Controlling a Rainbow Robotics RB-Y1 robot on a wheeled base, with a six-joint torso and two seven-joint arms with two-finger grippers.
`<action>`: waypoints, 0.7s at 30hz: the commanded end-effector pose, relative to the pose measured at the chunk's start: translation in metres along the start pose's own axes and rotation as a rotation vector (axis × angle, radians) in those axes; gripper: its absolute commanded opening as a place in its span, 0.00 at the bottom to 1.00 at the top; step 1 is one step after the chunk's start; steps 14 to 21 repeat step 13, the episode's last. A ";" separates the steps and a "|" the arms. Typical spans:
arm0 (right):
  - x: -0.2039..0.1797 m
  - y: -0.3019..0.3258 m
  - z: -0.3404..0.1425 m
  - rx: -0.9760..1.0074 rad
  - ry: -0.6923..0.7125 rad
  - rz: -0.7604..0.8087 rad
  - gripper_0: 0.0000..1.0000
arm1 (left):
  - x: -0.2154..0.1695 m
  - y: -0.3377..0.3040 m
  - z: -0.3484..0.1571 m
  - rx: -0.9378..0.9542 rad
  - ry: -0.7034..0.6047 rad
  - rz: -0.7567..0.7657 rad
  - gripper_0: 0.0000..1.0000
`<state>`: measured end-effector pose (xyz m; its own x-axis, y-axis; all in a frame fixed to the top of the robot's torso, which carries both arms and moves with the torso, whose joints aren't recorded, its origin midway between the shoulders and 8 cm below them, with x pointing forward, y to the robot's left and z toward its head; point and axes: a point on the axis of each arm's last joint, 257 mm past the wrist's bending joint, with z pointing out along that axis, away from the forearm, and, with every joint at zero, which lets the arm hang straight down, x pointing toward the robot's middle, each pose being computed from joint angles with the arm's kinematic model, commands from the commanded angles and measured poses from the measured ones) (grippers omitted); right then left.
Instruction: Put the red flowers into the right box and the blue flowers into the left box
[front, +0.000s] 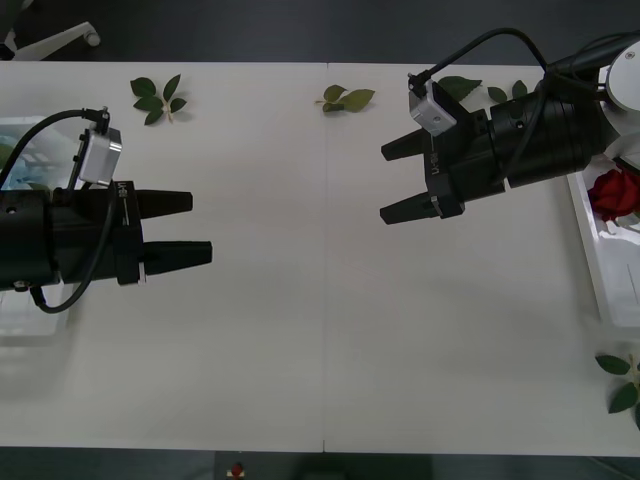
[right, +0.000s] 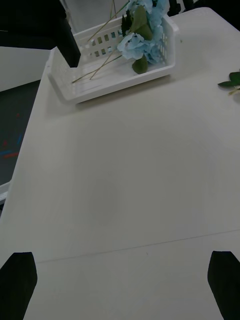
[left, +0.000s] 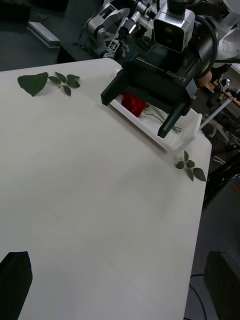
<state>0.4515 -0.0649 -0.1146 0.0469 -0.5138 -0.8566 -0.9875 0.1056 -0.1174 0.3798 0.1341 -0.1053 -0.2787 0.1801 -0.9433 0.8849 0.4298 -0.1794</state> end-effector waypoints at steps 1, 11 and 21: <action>-0.005 -0.007 -0.011 0.020 0.010 -0.028 1.00 | -0.014 0.002 0.002 -0.003 -0.024 0.033 1.00; -0.005 -0.007 -0.011 0.020 0.010 -0.028 1.00 | -0.014 0.002 0.002 -0.003 -0.024 0.033 1.00; -0.005 -0.007 -0.011 0.020 0.010 -0.028 1.00 | -0.014 0.002 0.002 -0.003 -0.024 0.033 1.00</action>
